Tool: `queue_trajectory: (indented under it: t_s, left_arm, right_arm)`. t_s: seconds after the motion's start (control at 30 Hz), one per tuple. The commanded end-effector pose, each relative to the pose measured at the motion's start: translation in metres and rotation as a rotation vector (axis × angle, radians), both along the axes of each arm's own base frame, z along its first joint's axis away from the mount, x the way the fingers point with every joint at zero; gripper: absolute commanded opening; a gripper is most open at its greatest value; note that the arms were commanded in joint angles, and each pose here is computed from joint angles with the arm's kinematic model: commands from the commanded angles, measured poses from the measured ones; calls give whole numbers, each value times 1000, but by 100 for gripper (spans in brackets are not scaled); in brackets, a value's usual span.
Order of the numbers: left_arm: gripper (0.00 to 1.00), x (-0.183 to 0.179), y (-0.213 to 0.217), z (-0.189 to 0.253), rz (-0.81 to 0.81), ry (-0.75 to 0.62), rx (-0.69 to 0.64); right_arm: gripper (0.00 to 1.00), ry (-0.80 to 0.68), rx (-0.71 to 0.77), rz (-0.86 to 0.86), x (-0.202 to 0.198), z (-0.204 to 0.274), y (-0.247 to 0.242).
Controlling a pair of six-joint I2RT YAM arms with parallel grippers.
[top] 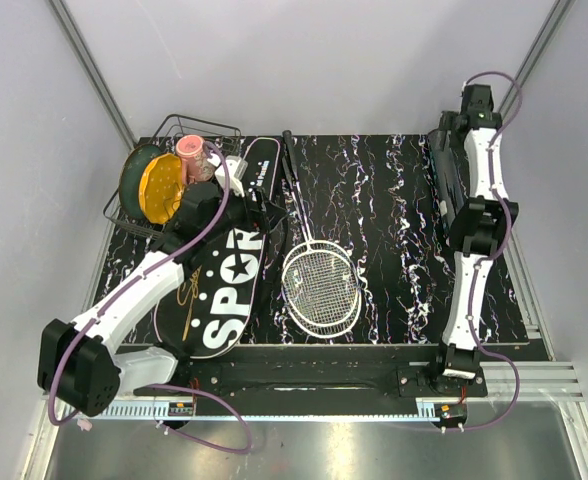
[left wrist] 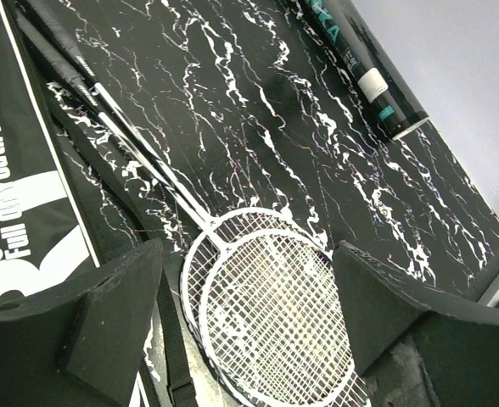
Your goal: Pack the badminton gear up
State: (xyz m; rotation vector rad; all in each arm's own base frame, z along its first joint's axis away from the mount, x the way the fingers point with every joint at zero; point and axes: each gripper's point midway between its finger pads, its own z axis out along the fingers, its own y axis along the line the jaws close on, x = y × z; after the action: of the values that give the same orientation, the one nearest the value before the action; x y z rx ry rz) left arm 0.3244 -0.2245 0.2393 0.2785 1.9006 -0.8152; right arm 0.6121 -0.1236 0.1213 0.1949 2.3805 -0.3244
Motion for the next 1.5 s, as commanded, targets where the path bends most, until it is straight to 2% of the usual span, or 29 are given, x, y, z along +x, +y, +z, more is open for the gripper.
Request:
queue_trajectory:
  t_s: [0.0, 0.03, 0.07, 0.1, 0.13, 0.17, 0.2, 0.23, 0.27, 0.3, 0.33, 0.53, 0.6, 0.7, 0.73, 0.83, 0.97, 1.0, 1.03, 1.07, 1.1, 1.17, 1.3, 1.37, 1.47]
  left_arm:
    - [83, 15, 4, 24, 52, -61, 18]
    - [82, 16, 5, 22, 58, -45, 33]
    - [82, 19, 8, 21, 74, -44, 49]
    - [81, 22, 9, 16, 83, -26, 67]
    - [80, 23, 11, 15, 94, -9, 86]
    - [79, 25, 15, 14, 110, -5, 107]
    - [76, 26, 17, 3, 114, 31, 140]
    - [75, 29, 17, 6, 120, 30, 151]
    - [75, 31, 21, 2, 135, 38, 179]
    - [73, 32, 23, -10, 139, 76, 214]
    - [73, 35, 23, -9, 142, 79, 227]
    - [69, 44, 32, -23, 172, 104, 302]
    - [68, 44, 31, -28, 168, 122, 305]
    - [67, 36, 25, -42, 133, 206, 304]
    - [65, 35, 23, -41, 135, 228, 289]
    - [63, 35, 31, -45, 171, 273, 240]
    - [63, 46, 49, -22, 233, 218, 111]
    - [63, 49, 53, -12, 246, 178, 92]
    - [63, 52, 58, -7, 256, 156, 100]
    - [63, 55, 64, -2, 278, 133, 112]
    - [63, 58, 68, 5, 290, 105, 117]
    - [63, 63, 78, 8, 307, 75, 147]
    - [61, 67, 84, 1, 311, 76, 165]
    - [58, 67, 83, -3, 293, 56, 176]
    - [56, 63, 81, -19, 279, 99, 177]
  right_arm:
    - [100, -181, 100, -189, -38, 115, 23]
    - [100, -238, 155, -208, -51, 144, 45]
    - [100, -255, 202, -182, -54, 149, 63]
    - [100, -182, 236, -165, -66, 119, 82]
    - [100, -234, 288, -138, -78, 143, 103]
    - [100, -263, 348, -30, -79, 150, 152]
    - [100, -193, 371, 4, -95, 119, 175]
    - [100, -239, 406, 49, -110, 140, 194]
    - [100, -251, 445, 114, -119, 142, 226]
    - [99, -190, 461, 98, -137, 113, 233]
    - [99, -226, 522, 94, -153, 128, 243]
    - [94, -143, 834, 377, -245, 94, 347]
    - [91, -67, 870, 432, -278, 67, 368]
    - [82, -24, 928, 476, -304, 44, 387]
    - [72, -44, 971, 512, -307, 47, 401]
    - [62, -22, 998, 542, -307, 38, 421]
    - [61, -32, 996, 547, -279, 41, 454]
    - [59, 1, 982, 523, -271, 25, 459]
    - [59, 29, 958, 511, -269, 19, 461]
    - [59, -15, 942, 521, -257, 32, 473]
    - [59, 29, 906, 494, -256, 13, 476]
    - [58, 32, 901, 453, -247, 10, 482]
    - [50, 80, 882, 389, -240, -18, 495]
    - [49, 97, 872, 390, -238, -24, 501]
    - [48, 127, 845, 379, -238, -42, 510]
